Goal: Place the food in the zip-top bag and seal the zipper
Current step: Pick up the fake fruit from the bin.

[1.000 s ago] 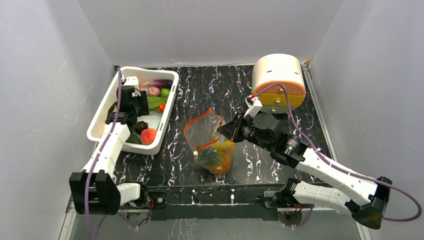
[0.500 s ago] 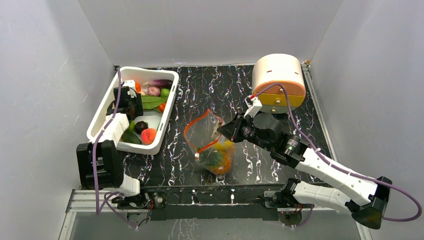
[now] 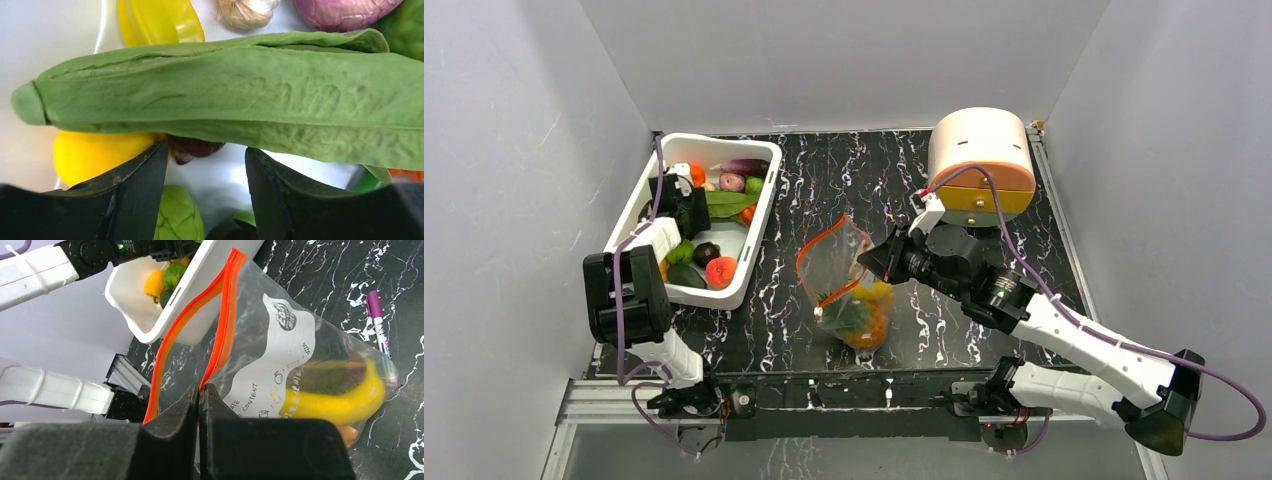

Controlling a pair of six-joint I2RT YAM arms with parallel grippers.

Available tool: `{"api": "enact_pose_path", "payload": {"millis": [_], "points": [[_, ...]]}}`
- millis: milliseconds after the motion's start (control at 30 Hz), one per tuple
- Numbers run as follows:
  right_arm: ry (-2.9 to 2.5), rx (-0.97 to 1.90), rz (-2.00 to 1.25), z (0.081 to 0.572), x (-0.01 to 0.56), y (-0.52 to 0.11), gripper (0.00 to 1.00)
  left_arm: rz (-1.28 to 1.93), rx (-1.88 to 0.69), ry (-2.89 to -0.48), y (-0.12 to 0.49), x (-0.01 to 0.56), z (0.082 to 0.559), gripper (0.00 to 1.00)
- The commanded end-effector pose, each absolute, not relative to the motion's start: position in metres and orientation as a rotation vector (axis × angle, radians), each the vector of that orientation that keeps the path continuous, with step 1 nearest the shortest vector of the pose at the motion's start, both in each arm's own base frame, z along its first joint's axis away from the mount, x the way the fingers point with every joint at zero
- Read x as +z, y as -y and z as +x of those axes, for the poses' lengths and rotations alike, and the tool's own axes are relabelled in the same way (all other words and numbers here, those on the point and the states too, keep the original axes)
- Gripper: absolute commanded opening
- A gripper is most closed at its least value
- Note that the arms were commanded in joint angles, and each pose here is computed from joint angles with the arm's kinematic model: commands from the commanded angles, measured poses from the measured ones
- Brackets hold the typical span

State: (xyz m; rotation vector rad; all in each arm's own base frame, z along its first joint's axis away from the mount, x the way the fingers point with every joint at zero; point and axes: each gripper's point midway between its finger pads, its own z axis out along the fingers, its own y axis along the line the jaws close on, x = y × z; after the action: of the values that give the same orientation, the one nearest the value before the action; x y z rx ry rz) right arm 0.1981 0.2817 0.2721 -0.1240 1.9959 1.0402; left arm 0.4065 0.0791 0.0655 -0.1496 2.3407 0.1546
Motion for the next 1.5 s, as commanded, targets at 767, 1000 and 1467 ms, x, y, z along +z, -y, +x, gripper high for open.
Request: {"api": "enact_pose_path", "payload": {"millis": [767, 1000, 1467], "points": [[-1.797, 1.1, -0.096, 0.206, 0.338, -0.278, 0.0, -0.187, -0.026, -2.398, -0.064, 0.055, 0.421, 0.42], [-1.809, 1.087, -0.083, 0.205, 0.334, -0.273, 0.0, -0.19, -0.079, -2.356, -0.051, 0.091, 0.409, 0.3], [-1.862, 1.028, -0.102, 0.204, 0.316, -0.268, 0.0, -0.143, -0.292, -2.263, 0.003, 0.143, 0.353, 0.27]]}}
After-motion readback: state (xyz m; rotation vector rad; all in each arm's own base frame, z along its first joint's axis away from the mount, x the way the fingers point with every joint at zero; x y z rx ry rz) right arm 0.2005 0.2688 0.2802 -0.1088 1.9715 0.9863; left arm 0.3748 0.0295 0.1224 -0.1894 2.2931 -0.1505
